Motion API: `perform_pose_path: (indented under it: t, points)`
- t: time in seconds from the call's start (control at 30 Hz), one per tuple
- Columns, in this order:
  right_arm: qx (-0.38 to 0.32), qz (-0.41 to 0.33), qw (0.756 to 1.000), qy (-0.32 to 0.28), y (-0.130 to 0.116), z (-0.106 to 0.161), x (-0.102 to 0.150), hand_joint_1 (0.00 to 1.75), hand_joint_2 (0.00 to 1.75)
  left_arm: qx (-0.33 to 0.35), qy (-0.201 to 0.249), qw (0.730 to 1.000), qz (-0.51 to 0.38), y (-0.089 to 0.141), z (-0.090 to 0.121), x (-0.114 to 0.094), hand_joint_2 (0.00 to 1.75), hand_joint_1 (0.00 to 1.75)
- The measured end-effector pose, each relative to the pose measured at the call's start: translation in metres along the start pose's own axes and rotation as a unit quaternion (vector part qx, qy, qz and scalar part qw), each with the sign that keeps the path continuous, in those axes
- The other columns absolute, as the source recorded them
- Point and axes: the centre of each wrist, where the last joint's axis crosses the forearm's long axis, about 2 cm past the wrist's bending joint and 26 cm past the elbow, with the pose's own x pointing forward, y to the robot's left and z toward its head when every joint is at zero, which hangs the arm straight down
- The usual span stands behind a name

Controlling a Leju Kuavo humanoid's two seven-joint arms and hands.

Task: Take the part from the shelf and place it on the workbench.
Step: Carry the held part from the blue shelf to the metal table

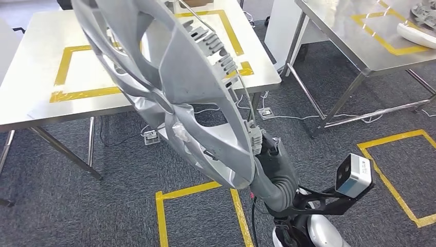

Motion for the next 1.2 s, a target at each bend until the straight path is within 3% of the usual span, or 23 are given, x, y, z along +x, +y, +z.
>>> perform_pose_path:
  t: [1.2]
  points:
    - [-0.001,-0.027,1.0,-0.009,0.0005,0.0023,-0.0035,1.75,1.75,-0.002,0.0,1.0,0.0,0.0006,-0.0001,-0.001,1.75,0.0]
